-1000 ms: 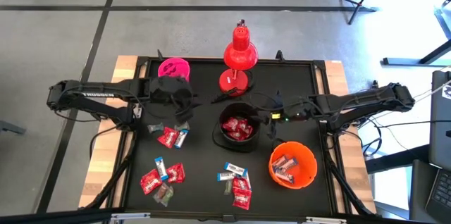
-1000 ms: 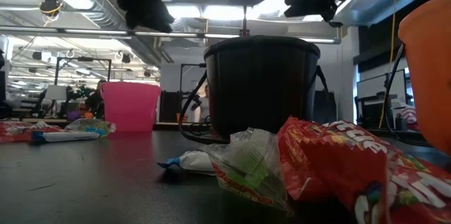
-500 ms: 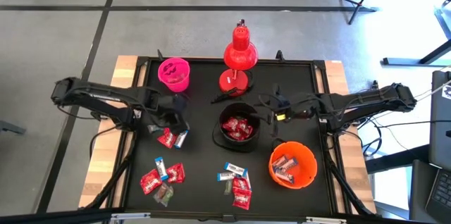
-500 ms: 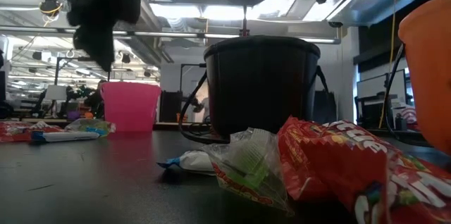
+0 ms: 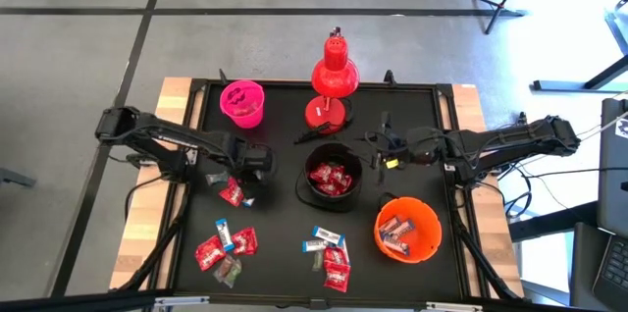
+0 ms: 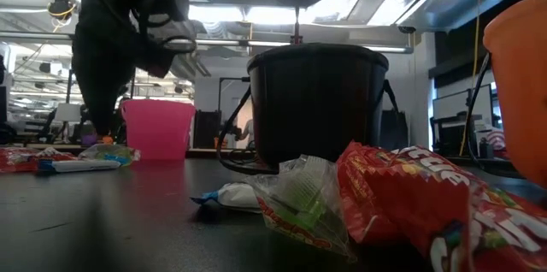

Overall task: Organize candy in baskets
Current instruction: Put the green gummy into the pink bucket

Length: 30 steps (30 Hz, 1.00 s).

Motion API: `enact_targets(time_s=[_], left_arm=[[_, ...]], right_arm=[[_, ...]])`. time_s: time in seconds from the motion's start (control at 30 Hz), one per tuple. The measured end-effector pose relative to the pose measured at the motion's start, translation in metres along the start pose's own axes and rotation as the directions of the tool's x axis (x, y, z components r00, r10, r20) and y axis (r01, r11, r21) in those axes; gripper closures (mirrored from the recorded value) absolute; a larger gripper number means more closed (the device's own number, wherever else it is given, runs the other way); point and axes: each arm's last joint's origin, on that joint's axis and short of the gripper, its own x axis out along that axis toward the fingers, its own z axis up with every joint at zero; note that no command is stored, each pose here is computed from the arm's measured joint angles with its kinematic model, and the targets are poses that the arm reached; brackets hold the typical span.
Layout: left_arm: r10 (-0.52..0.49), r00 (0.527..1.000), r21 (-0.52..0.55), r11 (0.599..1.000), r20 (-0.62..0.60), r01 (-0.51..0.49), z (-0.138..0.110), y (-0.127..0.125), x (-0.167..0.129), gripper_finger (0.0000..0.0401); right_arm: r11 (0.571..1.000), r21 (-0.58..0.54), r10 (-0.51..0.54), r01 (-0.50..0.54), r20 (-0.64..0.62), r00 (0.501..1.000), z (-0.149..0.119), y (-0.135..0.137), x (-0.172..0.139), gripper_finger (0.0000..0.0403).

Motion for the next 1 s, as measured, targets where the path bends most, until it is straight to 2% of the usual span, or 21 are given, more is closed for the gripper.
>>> enact_targets(time_s=[0.3, 0.57, 0.7, 0.83, 1.0], left_arm=[[0.052, 0.998, -0.001, 0.999, -0.047, -0.053, 0.004, -0.002, 0.016, 0.0223], [0.179, 0.984, -0.067, 0.982, -0.005, -0.179, 0.011, 0.005, 0.025, 0.0223], [0.172, 0.985, -0.065, 0.983, 0.016, -0.171, 0.014, 0.004, 0.026, 0.0229], [0.153, 0.988, -0.063, 0.987, 0.035, -0.151, 0.016, 0.002, 0.026, 0.0271], [0.104, 0.994, -0.065, 0.993, 0.039, -0.101, 0.018, 0.0, 0.026, 0.0378]], right_arm=[[0.999, 0.039, 0.018, -0.019, 0.029, 0.999, 0.003, 0.0, 0.0, 0.0235], [0.999, 0.041, 0.03, -0.031, 0.034, 0.999, 0.003, 0.001, 0.0, 0.0235], [0.999, 0.041, 0.03, -0.031, 0.035, 0.999, 0.003, 0.001, 0.0, 0.0235], [0.999, 0.041, 0.03, -0.032, 0.034, 0.999, 0.003, 0.001, 0.0, 0.0235], [0.999, 0.041, 0.03, -0.031, 0.033, 0.999, 0.003, 0.001, 0.0, 0.0235]])
